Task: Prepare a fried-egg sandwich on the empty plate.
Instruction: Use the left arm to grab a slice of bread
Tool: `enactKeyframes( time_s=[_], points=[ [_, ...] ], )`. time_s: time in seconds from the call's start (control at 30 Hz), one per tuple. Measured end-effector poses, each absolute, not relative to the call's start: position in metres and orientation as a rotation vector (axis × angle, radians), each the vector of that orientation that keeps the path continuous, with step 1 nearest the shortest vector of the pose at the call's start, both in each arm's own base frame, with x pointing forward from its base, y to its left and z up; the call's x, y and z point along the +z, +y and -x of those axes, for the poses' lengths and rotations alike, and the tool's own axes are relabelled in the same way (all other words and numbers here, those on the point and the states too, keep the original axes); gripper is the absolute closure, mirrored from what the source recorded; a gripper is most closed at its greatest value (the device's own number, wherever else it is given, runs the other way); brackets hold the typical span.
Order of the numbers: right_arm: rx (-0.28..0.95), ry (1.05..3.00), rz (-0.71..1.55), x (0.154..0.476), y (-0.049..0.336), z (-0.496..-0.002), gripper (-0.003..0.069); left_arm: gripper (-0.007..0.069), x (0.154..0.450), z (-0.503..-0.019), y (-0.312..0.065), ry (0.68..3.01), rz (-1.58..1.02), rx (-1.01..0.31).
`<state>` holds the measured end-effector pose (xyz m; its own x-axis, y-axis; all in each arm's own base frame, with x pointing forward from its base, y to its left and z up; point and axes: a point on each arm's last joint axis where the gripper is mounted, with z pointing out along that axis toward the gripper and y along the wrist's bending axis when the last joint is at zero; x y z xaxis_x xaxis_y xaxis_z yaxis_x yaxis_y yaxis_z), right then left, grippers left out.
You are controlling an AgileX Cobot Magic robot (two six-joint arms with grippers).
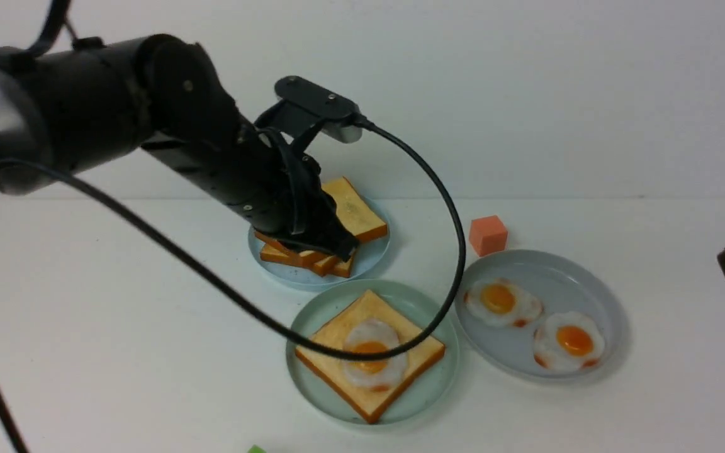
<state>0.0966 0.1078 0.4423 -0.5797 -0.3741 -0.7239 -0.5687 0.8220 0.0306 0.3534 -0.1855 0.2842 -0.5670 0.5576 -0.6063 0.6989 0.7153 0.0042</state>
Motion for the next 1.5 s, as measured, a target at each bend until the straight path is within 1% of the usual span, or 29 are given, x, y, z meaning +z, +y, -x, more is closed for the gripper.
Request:
enactKeyframes(
  time_s=[0.07,0.1,0.13,0.17,0.2,0.23,0.33,0.4,0.47,0.57,0.77,0.97,1.1,1.23,1.3,1.47,1.5],
  points=[
    [0.340,2.247,0.685,0.443,0.106,-0.095,0.0662,0.0526,0.274,-0.369,-0.188,2.349,-0.955,-0.289],
    [0.340,2.247,0.685,0.443,0.106,-0.095,0.0662,0.0519,0.274,-0.369,-0.188,2.348,-0.957,-0.288],
    [0.342,2.246,0.685,0.444,0.105,-0.095,0.0659,0.0458,0.263,-0.382,-0.188,2.365,-0.955,-0.268],
    [0.341,2.248,0.685,0.444,0.105,-0.095,0.0659,0.0420,0.258,-0.387,-0.188,2.369,-0.958,-0.256],
    [0.341,2.248,0.685,0.444,0.105,-0.095,0.0658,0.0405,0.257,-0.388,-0.189,2.369,-0.958,-0.255],
    [0.340,2.249,0.685,0.443,0.105,-0.095,0.0657,0.0363,0.250,-0.396,-0.189,2.360,-0.965,-0.221],
    [0.340,2.249,0.685,0.443,0.105,-0.095,0.0655,0.0293,0.240,-0.407,-0.190,2.317,-0.984,-0.154],
    [0.340,2.249,0.685,0.443,0.105,-0.095,0.0655,0.0267,0.232,-0.414,-0.189,2.281,-1.003,-0.097],
    [0.340,2.249,0.685,0.443,0.105,-0.095,0.0652,0.0259,0.225,-0.419,-0.189,2.257,-1.031,-0.046],
    [0.340,2.249,0.685,0.443,0.105,-0.095,0.0652,0.0256,0.215,-0.424,-0.189,2.246,-1.055,-0.009],
    [0.340,2.249,0.685,0.443,0.105,-0.095,0.0649,0.0254,0.196,-0.429,-0.191,2.258,-1.069,0.001],
    [0.340,2.249,0.685,0.443,0.105,-0.095,0.0644,0.0255,0.187,-0.433,-0.192,2.242,-1.074,0.016],
    [0.365,2.260,0.691,0.443,0.106,-0.093,0.0642,0.0291,0.185,-0.435,-0.192,2.236,-1.073,0.018],
    [0.393,2.271,0.697,0.442,0.108,-0.091,0.0641,0.0357,0.186,-0.436,-0.193,2.221,-1.073,0.025],
    [0.414,2.280,0.702,0.442,0.109,-0.090,0.0638,0.0418,0.186,-0.437,-0.193,2.206,-1.074,0.033],
    [0.432,2.286,0.706,0.442,0.110,-0.089,0.0635,0.0540,0.186,-0.439,-0.193,2.191,-1.075,0.041],
    [0.432,2.286,0.706,0.442,0.110,-0.089,0.0635,0.0545,0.186,-0.439,-0.193,2.191,-1.075,0.041]
  ],
)
